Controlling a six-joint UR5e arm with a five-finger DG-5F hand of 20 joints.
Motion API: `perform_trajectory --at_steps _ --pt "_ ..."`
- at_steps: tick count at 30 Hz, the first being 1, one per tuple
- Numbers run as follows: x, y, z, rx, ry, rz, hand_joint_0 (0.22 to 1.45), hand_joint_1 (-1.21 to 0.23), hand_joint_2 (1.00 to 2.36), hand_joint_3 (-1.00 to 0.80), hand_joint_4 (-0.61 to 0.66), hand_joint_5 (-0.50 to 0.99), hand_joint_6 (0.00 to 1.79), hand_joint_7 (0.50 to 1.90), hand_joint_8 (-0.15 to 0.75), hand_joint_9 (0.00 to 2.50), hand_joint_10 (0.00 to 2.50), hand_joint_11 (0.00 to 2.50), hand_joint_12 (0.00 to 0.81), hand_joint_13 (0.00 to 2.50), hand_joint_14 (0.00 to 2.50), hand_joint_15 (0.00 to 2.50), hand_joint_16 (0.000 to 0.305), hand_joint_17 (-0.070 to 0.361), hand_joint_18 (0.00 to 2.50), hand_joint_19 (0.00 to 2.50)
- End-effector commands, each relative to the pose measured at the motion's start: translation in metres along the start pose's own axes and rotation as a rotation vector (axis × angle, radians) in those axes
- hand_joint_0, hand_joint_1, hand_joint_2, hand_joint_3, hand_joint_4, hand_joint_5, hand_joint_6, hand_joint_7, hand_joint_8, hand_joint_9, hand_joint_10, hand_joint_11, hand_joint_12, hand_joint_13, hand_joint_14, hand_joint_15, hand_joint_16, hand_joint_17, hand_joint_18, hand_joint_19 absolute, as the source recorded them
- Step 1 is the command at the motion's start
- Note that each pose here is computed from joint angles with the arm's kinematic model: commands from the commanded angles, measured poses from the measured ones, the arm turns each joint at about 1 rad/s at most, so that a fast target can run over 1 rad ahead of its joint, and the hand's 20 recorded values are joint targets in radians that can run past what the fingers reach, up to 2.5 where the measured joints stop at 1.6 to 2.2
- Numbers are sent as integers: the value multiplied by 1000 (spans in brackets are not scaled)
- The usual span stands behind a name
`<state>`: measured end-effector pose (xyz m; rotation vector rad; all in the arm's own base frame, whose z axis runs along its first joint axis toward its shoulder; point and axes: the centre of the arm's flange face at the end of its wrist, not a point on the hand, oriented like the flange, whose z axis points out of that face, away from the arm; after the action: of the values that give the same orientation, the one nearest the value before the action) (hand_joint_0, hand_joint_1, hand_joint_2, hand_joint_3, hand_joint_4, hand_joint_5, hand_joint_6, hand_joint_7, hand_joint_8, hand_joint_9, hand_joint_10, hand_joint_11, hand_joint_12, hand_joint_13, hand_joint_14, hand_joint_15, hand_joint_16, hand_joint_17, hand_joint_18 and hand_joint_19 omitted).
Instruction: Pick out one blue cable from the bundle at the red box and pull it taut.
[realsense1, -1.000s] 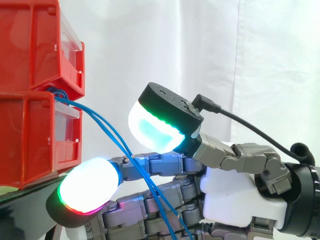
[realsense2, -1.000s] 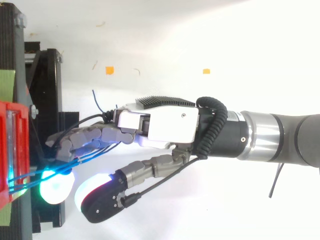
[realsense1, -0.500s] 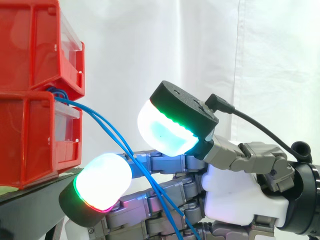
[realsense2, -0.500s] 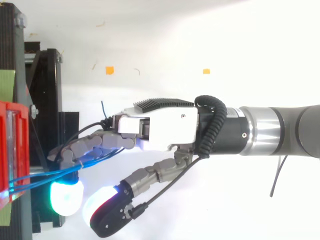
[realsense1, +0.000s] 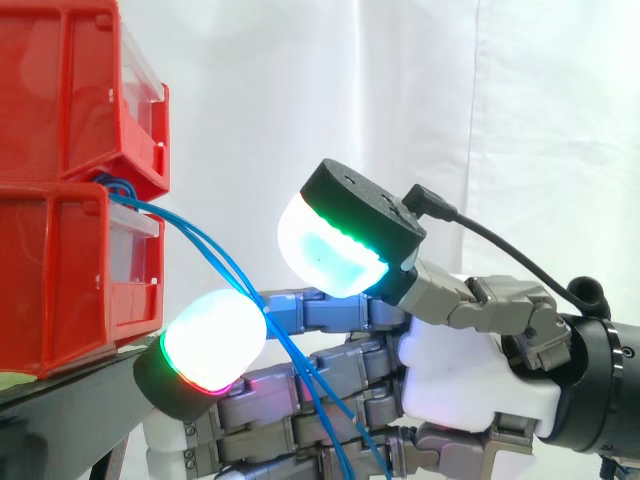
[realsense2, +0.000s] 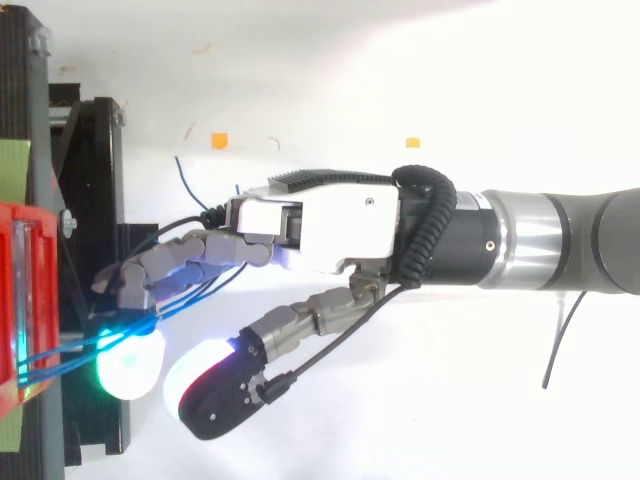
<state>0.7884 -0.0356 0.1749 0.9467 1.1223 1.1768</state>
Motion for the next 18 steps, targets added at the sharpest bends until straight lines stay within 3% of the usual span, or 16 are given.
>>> perform_trajectory --at_steps 1,8,15,18 --pt "-4 0 1 -11 -9 -1 602 -532 1003 -457 312 -118 504 1020 305 626 1 39 414 344 6 157 57 129 297 481" --pt "-15 -2 0 -4 -23 -11 600 -543 1003 -459 313 -125 504 1021 303 625 0 41 414 347 6 157 57 129 303 484" --pt "-10 -2 0 0 -25 -54 599 -551 1003 -460 312 -132 504 990 302 615 2 43 413 347 6 160 57 128 303 483" --pt "-7 -1 0 6 -63 -81 600 -553 1003 -462 316 -144 503 920 297 600 0 38 411 344 6 159 57 128 293 475"
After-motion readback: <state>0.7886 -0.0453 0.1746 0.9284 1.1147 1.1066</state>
